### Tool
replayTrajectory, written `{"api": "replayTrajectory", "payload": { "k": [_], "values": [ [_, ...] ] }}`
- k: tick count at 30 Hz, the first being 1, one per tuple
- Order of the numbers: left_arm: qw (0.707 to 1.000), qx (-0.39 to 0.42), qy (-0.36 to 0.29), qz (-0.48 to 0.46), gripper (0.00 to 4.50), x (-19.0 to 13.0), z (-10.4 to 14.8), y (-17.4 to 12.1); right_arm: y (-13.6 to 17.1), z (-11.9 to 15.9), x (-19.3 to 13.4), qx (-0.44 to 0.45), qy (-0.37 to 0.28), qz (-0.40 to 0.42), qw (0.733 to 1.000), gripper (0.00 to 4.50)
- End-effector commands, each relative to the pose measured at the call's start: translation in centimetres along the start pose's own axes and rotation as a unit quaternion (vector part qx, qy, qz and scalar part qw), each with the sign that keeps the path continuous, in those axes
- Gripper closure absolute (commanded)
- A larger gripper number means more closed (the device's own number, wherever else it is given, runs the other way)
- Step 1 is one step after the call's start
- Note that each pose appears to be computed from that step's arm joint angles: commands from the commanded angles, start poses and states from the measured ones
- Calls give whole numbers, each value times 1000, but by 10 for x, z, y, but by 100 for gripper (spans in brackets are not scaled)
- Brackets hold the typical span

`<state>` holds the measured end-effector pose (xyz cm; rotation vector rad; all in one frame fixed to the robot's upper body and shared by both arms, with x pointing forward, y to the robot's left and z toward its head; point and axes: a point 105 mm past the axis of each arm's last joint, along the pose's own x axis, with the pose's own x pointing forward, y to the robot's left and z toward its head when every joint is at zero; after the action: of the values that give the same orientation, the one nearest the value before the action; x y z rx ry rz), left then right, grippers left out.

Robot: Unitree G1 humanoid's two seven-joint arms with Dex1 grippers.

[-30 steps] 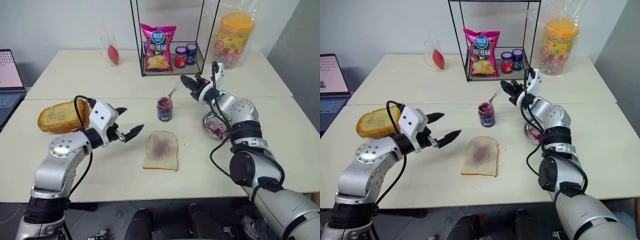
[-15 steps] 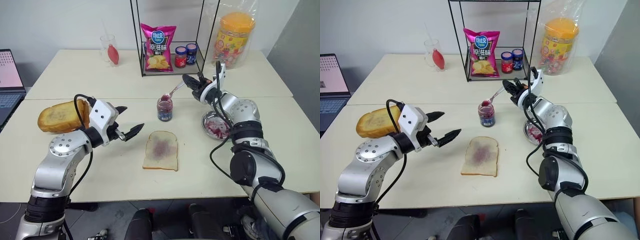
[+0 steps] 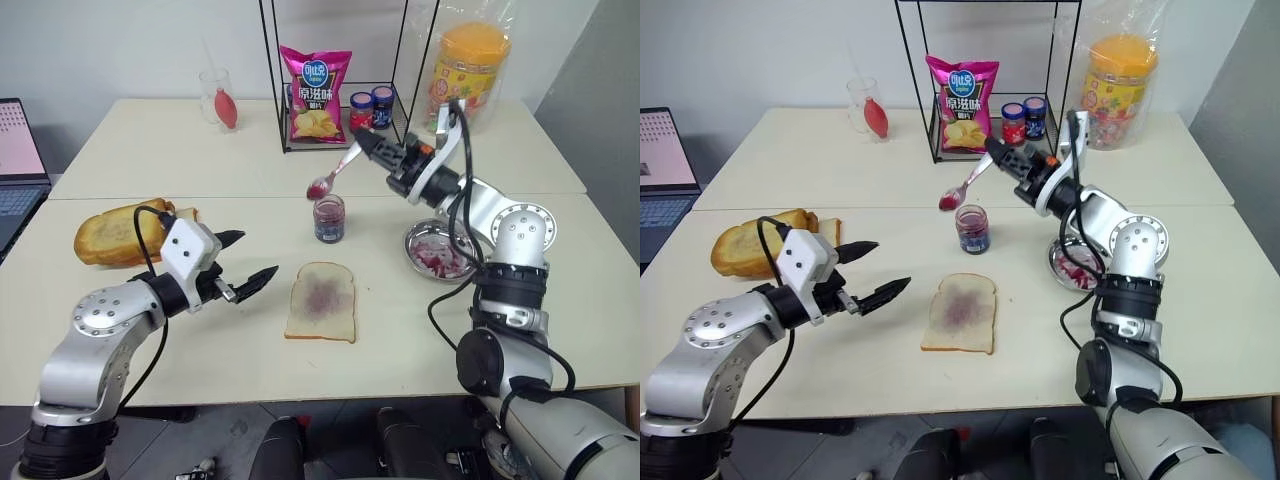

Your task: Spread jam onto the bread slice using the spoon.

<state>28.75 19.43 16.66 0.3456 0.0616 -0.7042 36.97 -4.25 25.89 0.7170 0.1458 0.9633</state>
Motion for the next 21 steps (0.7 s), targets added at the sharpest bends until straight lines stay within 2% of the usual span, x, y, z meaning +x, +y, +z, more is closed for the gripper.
{"api": "replayTrajectory", "payload": {
  "k": [1,3,10,16,21],
  "values": [
    [1000,20,10,-12,0,-16,1,-6,31,-13,-5,-59,20,50,997,448],
    [1000,17,16,-15,0,-20,-2,-7,33,-19,-7,-72,28,54,996,448],
    [996,34,34,-72,0,-23,-17,-40,13,-72,-14,-105,84,28,990,448],
    [995,40,41,-88,0,-23,-23,-46,0,-87,-13,-125,94,15,988,448],
    [993,51,33,-99,0,-16,-16,-47,-10,-102,-17,-169,123,7,978,448]
  ]
}}
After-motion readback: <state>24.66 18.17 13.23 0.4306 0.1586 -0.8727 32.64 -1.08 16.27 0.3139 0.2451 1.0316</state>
